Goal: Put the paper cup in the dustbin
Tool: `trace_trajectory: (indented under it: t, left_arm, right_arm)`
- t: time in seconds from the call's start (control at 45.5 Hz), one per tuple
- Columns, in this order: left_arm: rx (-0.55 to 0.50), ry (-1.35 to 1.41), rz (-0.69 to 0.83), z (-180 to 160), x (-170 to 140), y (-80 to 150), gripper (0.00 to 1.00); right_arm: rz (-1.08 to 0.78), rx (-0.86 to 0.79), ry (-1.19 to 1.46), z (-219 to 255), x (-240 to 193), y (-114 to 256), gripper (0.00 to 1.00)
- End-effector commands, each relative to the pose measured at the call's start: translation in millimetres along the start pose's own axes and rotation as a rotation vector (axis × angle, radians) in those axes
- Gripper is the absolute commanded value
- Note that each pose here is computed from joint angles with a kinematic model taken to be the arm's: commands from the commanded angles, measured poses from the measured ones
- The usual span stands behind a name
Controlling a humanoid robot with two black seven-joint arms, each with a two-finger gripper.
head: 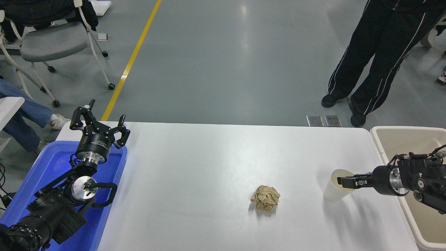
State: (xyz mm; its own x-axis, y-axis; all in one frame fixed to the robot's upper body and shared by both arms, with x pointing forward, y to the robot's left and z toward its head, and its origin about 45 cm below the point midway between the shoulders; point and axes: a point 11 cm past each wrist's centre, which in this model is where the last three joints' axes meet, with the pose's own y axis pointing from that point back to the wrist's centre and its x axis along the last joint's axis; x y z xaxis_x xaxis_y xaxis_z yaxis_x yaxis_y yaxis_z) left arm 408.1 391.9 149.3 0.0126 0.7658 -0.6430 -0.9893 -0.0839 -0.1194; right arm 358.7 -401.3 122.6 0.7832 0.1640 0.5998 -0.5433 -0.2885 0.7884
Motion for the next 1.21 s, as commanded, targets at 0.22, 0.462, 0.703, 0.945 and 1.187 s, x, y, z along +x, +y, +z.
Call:
trace_trajectory:
  t: [0.22, 0.462, 0.703, 0.945, 1.187]
  left_arm:
    - [0.0, 0.0, 0.0, 0, 0, 0, 1.0]
    - [0.0, 0.0, 0.0, 0, 0, 0, 1.0]
    - [-0.001, 0.001, 0.0, 0, 0, 0, 1.0]
    - [0.0, 0.0, 0.0, 0, 0, 0, 1.0]
    - [0.0, 0.0, 0.0, 0, 0, 0, 1.0]
  right_arm:
    - [0.01, 0.025, 0.005, -2, 8, 2, 0.0]
    - [0.012, 0.028, 0.005, -2, 9, 3, 0.0]
    - [0.029, 0.034, 0.035, -4, 32, 12, 0.0]
    - [0.047, 0.006, 0.095, 3, 82, 53, 0.0]
    - [0.064, -0.009, 0.138, -5, 139, 100, 0.0]
